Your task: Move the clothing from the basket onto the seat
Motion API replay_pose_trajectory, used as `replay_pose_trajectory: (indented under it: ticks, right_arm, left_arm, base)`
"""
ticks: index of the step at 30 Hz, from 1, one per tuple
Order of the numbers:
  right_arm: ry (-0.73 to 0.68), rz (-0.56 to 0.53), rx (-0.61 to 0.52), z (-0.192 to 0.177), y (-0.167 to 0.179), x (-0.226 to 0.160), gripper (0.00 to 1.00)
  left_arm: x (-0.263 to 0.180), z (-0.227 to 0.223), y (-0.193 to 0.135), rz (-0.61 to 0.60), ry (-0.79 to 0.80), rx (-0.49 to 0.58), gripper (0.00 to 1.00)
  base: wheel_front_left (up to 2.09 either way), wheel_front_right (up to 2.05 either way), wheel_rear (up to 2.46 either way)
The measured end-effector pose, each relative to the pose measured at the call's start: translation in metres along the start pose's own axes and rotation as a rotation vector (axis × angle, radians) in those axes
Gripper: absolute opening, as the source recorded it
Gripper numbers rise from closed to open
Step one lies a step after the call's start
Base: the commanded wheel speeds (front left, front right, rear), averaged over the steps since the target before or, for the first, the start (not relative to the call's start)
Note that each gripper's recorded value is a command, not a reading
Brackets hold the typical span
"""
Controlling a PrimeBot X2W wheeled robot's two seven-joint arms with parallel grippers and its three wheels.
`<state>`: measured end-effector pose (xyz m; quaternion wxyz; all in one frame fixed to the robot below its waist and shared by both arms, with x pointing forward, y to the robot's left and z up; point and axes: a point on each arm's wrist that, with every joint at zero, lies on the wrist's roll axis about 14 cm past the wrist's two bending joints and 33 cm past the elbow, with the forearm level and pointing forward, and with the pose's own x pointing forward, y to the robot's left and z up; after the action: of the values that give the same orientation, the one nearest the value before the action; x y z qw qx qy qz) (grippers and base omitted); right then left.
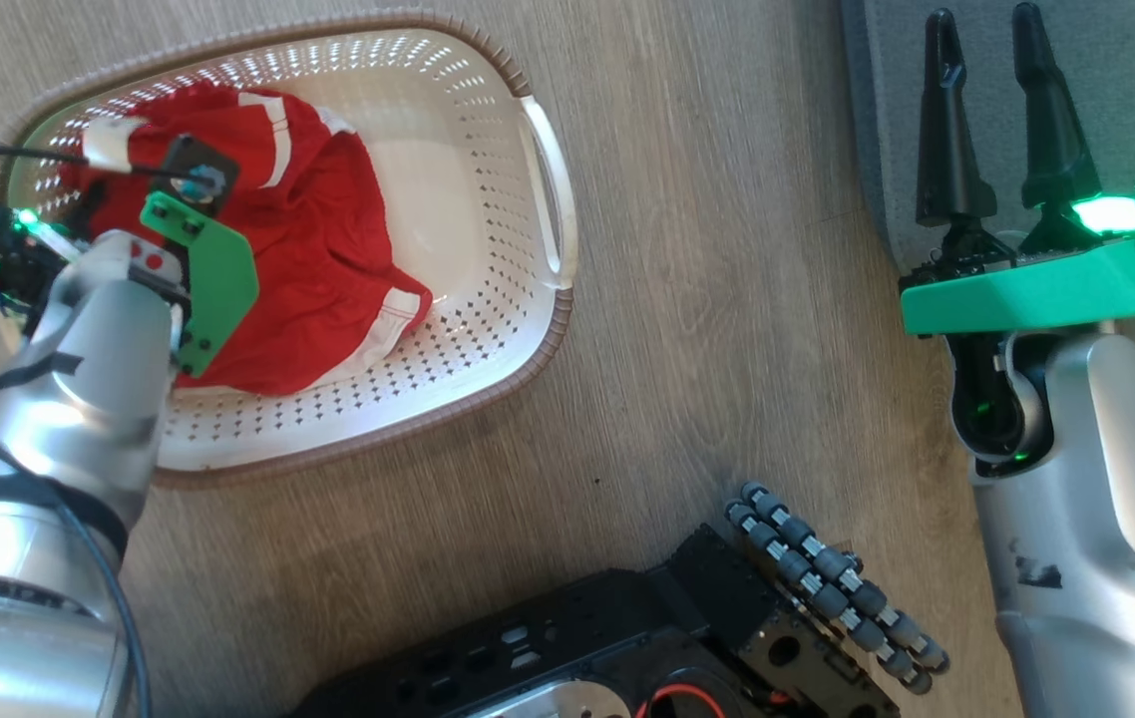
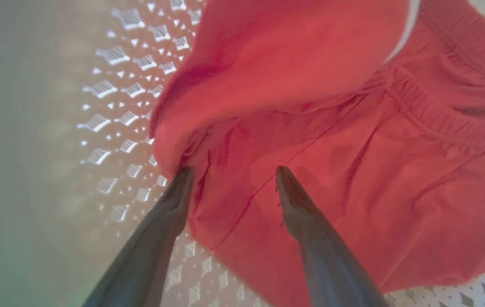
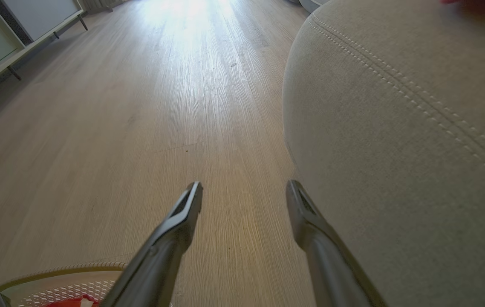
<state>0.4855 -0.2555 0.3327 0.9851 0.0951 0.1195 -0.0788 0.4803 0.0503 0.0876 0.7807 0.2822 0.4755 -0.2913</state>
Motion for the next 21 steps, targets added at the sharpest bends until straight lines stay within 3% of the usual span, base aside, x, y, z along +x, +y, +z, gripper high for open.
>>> replay_pose_trajectory:
  ticks: [15,17,20,21]
  right_arm:
    - [0.020,-0.006,0.017,-0.009,-0.002,0.000,1.00]
    - [0.024,-0.011,0.026,-0.010,-0.003,-0.001,1.00]
    - [0.026,-0.020,0.036,-0.011,-0.006,-0.001,1.00]
    - [0.027,-0.023,0.039,-0.012,-0.007,-0.002,1.00]
  left_arm:
    - [0.011,-0.004,0.006,0.029,0.059,0.021,1.00]
    - [0.013,-0.004,0.005,0.026,0.064,0.025,0.89]
    - [0.016,-0.007,0.006,0.031,0.079,0.029,0.47]
    - [0.017,-0.007,0.007,0.031,0.081,0.030,0.41]
  base:
    - [0.00,0.00,0.00]
    - [0.00,0.00,0.00]
    - [0.00,0.00,0.00]
    - [0.00,0.00,0.00]
